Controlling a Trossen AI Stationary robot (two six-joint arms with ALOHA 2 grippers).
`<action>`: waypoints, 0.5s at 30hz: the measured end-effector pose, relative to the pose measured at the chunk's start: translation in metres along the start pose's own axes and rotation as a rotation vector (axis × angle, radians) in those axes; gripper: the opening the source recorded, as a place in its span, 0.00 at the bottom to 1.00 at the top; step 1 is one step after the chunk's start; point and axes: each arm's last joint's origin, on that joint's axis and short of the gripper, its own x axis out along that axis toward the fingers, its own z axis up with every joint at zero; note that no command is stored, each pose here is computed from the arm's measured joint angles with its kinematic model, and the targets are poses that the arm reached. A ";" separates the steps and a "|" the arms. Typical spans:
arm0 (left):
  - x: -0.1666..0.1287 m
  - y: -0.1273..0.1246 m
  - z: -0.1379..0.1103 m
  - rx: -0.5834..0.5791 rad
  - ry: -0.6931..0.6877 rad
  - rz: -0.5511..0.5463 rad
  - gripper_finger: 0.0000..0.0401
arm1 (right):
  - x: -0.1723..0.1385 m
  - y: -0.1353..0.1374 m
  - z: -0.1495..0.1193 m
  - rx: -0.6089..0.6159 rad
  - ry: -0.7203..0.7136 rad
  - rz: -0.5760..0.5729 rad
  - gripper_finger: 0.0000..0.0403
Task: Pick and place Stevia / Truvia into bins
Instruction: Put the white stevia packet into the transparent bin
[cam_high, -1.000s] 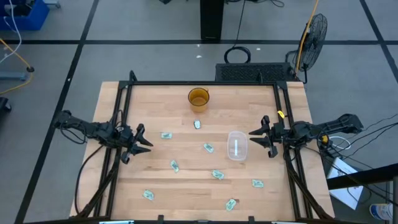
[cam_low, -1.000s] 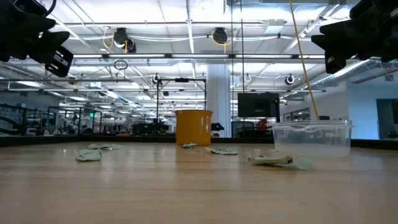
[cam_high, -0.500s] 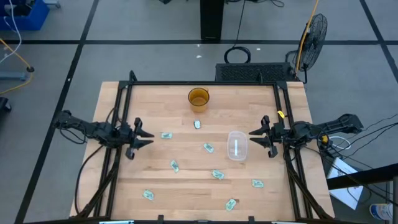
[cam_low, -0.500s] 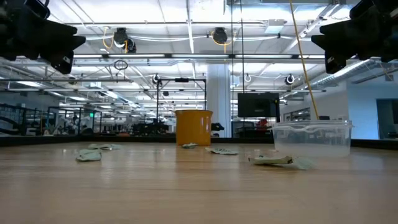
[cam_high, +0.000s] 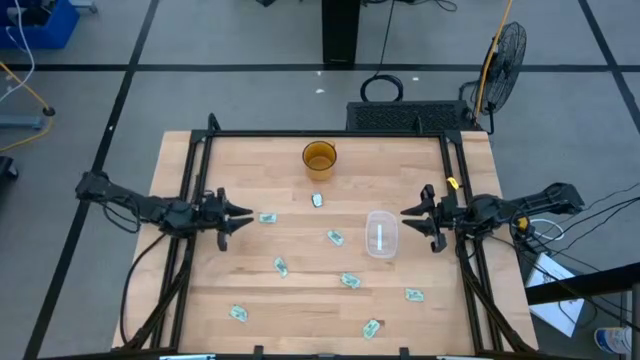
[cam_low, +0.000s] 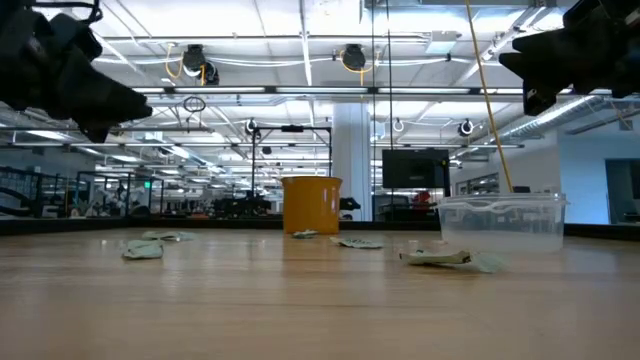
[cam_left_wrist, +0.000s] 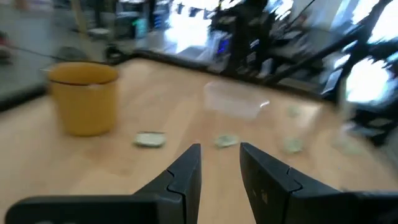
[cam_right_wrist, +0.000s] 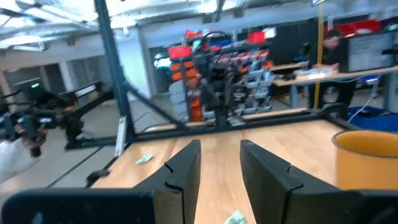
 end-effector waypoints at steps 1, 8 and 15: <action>0.000 -0.001 0.008 0.028 0.006 0.032 0.29 | 0.000 0.000 0.001 0.006 -0.009 0.000 0.26; 0.012 -0.016 0.050 0.138 0.174 0.179 0.29 | 0.000 0.000 0.003 0.003 -0.030 0.002 0.26; 0.046 -0.025 0.015 0.041 0.383 0.288 0.29 | 0.000 -0.001 0.002 -0.066 -0.026 -0.030 0.26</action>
